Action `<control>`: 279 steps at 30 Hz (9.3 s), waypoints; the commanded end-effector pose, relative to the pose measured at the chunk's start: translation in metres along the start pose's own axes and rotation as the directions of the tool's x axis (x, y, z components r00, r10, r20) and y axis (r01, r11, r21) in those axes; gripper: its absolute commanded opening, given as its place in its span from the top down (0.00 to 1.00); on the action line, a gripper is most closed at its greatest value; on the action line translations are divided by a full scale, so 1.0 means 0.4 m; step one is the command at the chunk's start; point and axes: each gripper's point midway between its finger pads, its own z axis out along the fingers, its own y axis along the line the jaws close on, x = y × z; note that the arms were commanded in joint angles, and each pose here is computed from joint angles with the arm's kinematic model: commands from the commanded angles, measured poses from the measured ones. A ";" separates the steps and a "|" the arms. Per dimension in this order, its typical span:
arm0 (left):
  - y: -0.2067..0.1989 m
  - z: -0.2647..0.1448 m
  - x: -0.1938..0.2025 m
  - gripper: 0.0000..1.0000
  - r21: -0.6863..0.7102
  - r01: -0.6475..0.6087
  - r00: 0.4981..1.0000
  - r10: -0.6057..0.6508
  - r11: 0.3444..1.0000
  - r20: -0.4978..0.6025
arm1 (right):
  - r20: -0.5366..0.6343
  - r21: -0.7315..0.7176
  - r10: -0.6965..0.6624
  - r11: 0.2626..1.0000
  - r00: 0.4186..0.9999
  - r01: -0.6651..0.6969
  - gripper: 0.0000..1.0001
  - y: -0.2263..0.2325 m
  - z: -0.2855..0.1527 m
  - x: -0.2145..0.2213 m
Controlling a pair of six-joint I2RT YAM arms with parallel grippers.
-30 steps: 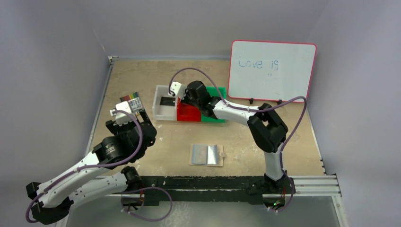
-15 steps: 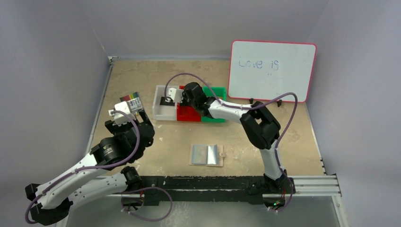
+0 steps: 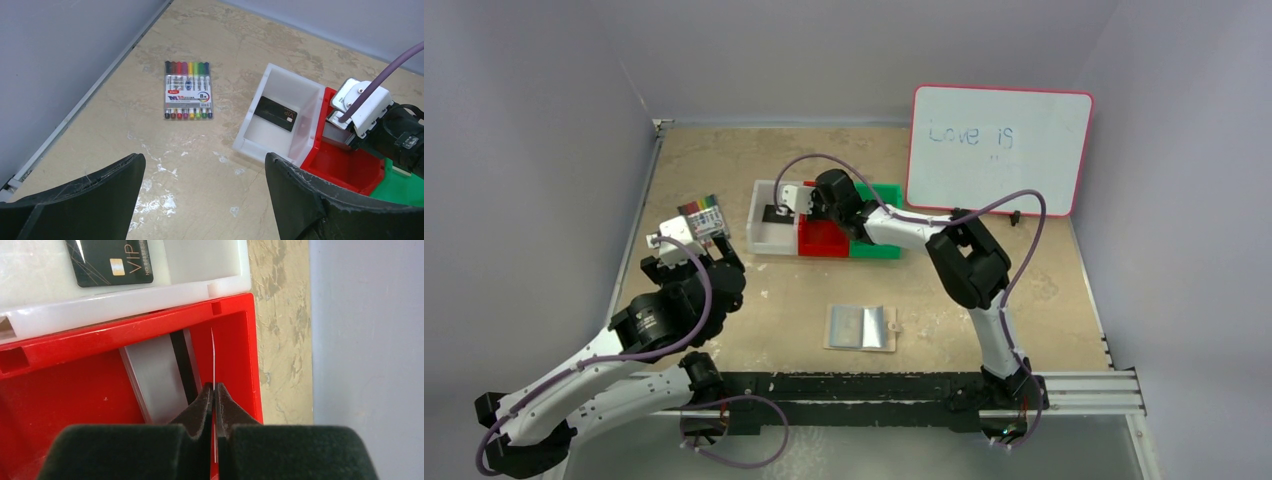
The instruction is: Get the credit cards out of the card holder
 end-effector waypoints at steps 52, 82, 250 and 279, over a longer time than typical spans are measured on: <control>-0.013 0.004 -0.016 0.10 -0.010 -0.003 1.000 0.004 1.000 0.014 | 0.259 -0.037 0.145 0.989 0.955 -0.140 0.53 -0.100 -0.095 -0.171; -0.012 0.002 -0.018 0.12 -0.002 0.006 1.000 -0.006 1.000 0.012 | 0.102 -0.078 0.108 0.992 0.989 -0.100 0.54 -0.017 0.001 -0.045; -0.006 -0.002 -0.025 0.12 0.008 0.024 1.000 -0.024 1.000 0.014 | 0.216 -0.020 0.374 0.925 0.902 -0.379 0.80 -0.074 -0.058 -0.142; -0.008 -0.002 -0.023 0.13 0.010 0.024 1.000 -0.024 1.000 0.010 | -0.114 -0.228 0.736 0.634 0.667 -0.739 0.94 0.075 0.047 -0.036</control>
